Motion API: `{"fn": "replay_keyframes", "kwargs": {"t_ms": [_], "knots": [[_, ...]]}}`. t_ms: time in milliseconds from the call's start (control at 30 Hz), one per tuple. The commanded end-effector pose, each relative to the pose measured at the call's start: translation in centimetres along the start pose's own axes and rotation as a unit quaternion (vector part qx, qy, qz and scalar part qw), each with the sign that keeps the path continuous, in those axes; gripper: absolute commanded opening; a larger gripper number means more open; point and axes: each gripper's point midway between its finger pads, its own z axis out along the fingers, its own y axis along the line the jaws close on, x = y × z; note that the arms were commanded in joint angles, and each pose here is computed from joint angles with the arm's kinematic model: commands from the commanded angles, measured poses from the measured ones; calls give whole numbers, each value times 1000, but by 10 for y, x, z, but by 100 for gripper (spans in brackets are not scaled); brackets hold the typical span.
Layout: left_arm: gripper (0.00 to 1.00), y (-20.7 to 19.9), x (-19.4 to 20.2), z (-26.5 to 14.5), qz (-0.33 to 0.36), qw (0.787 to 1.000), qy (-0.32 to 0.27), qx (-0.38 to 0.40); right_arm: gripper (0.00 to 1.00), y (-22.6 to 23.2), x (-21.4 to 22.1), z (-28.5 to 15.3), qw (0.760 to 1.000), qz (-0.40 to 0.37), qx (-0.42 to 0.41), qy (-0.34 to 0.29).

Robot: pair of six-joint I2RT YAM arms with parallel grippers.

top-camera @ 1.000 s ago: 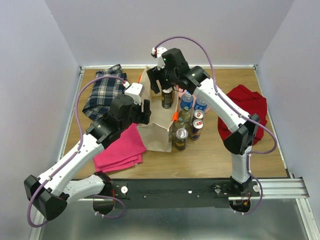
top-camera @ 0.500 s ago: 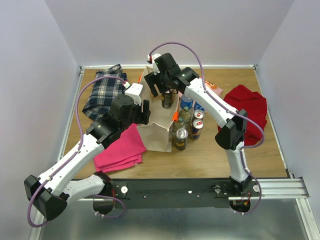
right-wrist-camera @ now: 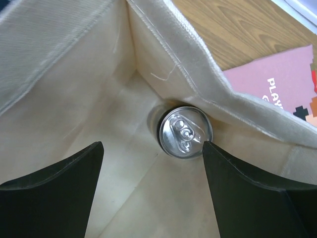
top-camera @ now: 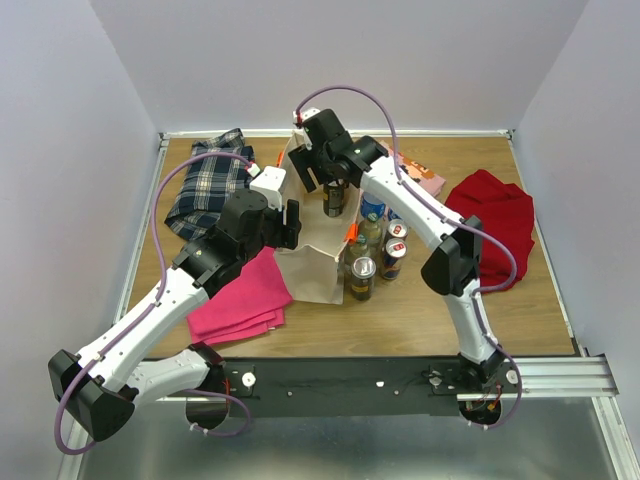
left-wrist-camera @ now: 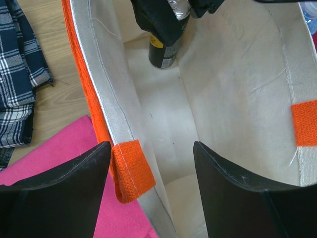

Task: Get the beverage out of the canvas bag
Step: Take out the drink from the canvas bag.

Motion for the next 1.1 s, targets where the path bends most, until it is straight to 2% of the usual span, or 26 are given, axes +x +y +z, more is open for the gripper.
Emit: {"fn": "replay_keyframes", "kwargs": {"t_ms": [0,533,1067], "knots": [[77,0,-1,-1,2,1000,-7,3,89,-13,14,18,998,-11,50,24],[77,2,1,0,9,1000,-5,-1,91,-37,25,37,990,-15,139,36],[78,5,1,0,16,1000,-3,-6,91,-23,40,63,992,-11,116,50]]}}
